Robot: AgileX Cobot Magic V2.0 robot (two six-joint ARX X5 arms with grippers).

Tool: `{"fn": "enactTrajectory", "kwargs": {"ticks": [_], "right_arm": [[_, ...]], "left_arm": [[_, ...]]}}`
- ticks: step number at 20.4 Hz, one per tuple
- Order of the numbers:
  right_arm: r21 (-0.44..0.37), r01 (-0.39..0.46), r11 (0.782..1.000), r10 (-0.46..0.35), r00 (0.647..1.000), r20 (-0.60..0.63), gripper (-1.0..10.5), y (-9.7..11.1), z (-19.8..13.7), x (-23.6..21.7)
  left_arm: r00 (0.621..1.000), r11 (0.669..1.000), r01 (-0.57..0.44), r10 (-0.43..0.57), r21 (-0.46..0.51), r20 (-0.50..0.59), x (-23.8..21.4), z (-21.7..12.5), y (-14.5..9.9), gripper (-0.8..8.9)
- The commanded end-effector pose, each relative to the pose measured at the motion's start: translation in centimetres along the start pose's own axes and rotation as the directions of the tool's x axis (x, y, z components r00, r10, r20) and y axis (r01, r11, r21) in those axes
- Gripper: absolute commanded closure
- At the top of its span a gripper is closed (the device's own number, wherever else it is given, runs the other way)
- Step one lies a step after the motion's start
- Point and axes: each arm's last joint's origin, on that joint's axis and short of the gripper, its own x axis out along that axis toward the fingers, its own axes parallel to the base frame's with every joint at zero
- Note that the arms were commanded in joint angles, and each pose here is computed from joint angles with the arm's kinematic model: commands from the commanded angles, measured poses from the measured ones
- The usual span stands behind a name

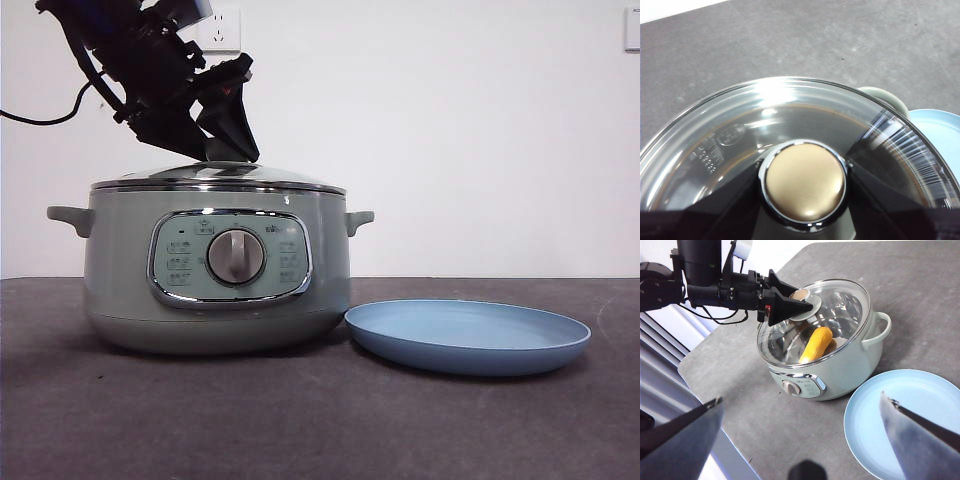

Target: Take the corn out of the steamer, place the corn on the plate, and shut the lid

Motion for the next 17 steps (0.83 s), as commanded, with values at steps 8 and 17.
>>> {"fn": "enactTrajectory", "kwargs": {"ticks": [8,17], "right_arm": [[-0.001,0.002,1.000,-0.002,1.000,0.004,3.8,0.0,0.1,0.0],[0.085,-0.035,0.996,0.031,0.999,0.040,3.8,-1.8,1.8,3.6]], "left_arm": [[0.991,1.000,0.015,-0.014,-0.009,0.136,-6.2,4.3,-1.0,8.22],[0.944,0.997,0.064,-0.073,0.040,0.322,-21.1,5.4,-4.1,8.22]]}}
